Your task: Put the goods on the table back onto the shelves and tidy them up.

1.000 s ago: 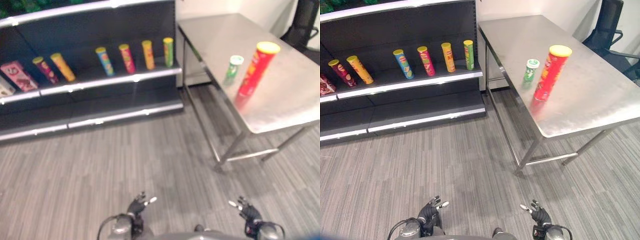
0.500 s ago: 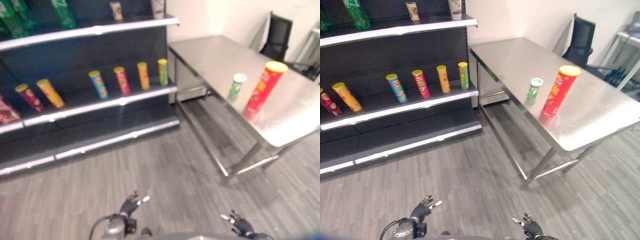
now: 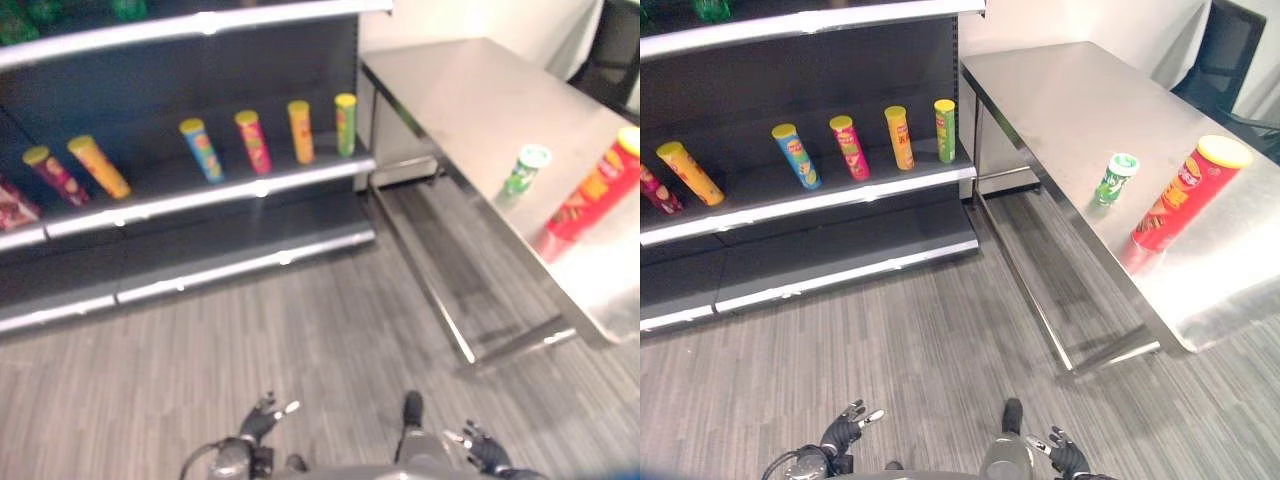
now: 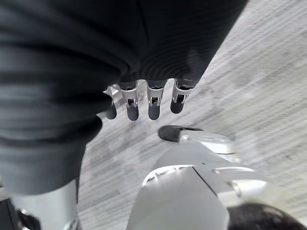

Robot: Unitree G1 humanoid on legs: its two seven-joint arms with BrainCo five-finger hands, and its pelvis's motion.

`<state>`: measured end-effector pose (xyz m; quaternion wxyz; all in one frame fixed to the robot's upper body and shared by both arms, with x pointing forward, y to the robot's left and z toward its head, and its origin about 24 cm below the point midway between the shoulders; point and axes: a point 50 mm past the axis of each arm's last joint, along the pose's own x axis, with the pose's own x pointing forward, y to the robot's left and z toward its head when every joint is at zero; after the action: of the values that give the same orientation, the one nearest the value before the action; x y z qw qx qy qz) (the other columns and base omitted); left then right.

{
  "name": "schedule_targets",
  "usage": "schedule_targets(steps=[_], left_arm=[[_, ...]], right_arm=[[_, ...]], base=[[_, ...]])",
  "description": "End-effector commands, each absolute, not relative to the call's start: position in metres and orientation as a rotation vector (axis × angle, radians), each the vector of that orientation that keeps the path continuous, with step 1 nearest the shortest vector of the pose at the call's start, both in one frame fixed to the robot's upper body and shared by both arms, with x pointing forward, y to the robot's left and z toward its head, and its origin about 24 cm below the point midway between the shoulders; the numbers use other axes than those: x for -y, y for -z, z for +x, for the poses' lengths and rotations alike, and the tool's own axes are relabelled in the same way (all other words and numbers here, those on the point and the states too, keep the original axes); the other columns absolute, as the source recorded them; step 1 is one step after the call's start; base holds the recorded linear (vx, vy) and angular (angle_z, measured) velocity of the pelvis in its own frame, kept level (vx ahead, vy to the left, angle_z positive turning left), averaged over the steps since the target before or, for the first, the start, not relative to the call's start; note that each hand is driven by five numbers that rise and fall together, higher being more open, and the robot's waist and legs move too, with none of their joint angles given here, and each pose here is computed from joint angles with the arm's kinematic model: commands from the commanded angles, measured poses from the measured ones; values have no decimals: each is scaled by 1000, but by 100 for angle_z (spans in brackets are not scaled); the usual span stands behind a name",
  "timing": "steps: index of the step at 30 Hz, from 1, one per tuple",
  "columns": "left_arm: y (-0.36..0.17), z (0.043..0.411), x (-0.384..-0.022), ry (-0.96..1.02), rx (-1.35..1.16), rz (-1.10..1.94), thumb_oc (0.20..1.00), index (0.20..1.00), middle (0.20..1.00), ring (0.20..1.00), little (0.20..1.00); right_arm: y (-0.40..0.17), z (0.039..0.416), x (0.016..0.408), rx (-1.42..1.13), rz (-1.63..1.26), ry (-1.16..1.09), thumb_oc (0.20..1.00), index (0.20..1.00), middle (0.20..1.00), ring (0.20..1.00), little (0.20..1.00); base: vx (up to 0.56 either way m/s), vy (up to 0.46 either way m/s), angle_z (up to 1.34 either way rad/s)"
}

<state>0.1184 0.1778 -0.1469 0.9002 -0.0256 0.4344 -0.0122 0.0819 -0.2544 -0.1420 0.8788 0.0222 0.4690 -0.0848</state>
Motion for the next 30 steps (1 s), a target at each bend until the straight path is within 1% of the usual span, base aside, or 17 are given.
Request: schedule_targets(steps=[1,5,8,12,15,19,24,30], left_arm=[[133,152,-186,58,-790,20,1000,1000,1000,1000,1000],[129,161,-182,92,-761,24,1000,1000,1000,1000,1000],[124,166,-183,85,-733,19,1000,1000,1000,1000,1000],[123,169,-180,93,-726,21,1000,1000,1000,1000,1000],[128,160,-178,98,-755,6,1000,1000,1000,1000,1000],[130,154,-178,104,-770,18,1000,1000,1000,1000,1000],[131,150,-191,37,-773,12,1000,1000,1000,1000,1000],[121,166,-204,-21,-715,19,1000,1000,1000,1000,1000]], right_arm=[[138,99,255,-928,40,168,1000,1000,1000,1000,1000],[135,97,274,-925,34,247,1000,1000,1000,1000,1000],[135,93,278,-947,26,246,1000,1000,1000,1000,1000],[136,90,281,-967,23,257,1000,1000,1000,1000,1000],[139,84,281,-995,20,260,1000,1000,1000,1000,1000],[136,88,282,-976,15,256,1000,1000,1000,1000,1000],[136,93,275,-940,47,264,1000,1000,1000,1000,1000],[139,85,272,-959,56,263,1000,1000,1000,1000,1000]], base=[[296,-287,18],[202,-257,47],[155,-262,2],[95,-74,-25],[209,119,-45],[159,134,-63],[76,131,-60],[43,126,-30]])
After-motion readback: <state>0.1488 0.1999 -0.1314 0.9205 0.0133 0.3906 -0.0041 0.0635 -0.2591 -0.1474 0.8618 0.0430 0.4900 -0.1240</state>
